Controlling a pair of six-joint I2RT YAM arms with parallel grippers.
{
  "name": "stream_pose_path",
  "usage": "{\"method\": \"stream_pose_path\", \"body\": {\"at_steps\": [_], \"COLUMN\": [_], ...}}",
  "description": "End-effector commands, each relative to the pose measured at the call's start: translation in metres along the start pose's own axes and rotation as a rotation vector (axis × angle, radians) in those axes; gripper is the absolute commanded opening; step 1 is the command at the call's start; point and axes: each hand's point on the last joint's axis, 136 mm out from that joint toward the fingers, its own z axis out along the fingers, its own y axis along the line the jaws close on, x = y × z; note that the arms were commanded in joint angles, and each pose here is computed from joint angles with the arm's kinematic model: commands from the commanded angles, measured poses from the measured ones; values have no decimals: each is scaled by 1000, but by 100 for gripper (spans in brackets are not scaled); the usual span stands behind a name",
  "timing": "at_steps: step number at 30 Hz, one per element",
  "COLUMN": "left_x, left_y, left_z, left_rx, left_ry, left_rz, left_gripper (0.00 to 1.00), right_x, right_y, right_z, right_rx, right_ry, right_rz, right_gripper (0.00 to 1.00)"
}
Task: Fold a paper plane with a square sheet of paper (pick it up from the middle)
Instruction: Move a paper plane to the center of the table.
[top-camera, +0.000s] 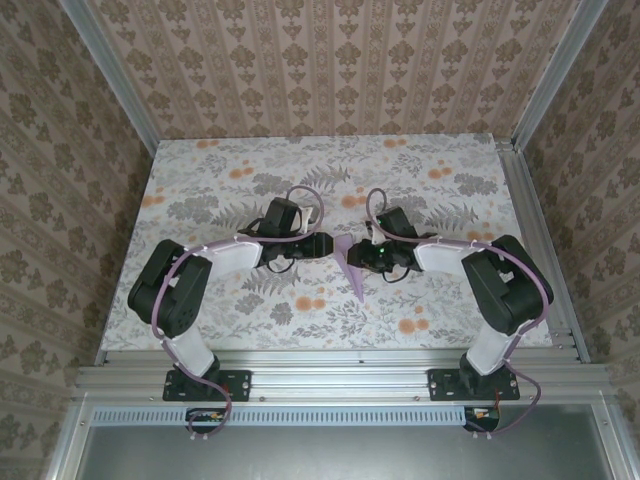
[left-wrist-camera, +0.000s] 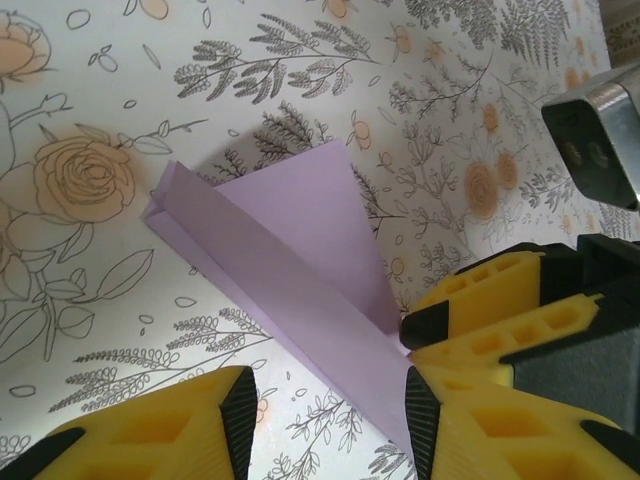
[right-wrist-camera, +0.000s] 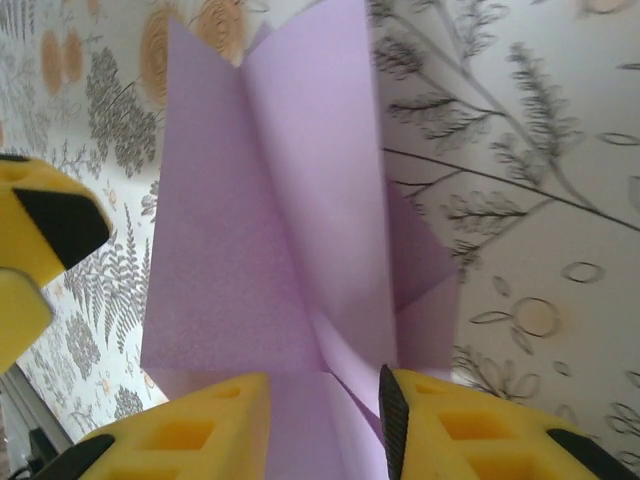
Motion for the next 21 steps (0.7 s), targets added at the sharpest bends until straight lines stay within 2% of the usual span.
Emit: {"method": "stream_pose_path", "body": {"at_steps": [1,8,16,21], "left_x": [-3,5,9,16], "left_y": [-6,-4,-1,2], "left_z": [-8,-12,-23,-15], "left_rx": [-16,-41,-127,-144], "left_ry": [-3,18,32,75], "left_rz": [32,38,37,-13], "left_gripper": [47,47,50,51], "right_x": [7,15,21,18], "right_y": [-3,-2,8,10], "right_z": [7,10,13,10], "right_rx": [76,172,181,176], "right_ry": [40,64,69,47], "right_rz": [-69,-158,-205,-206], "right_gripper": [38,39,37,34]}}
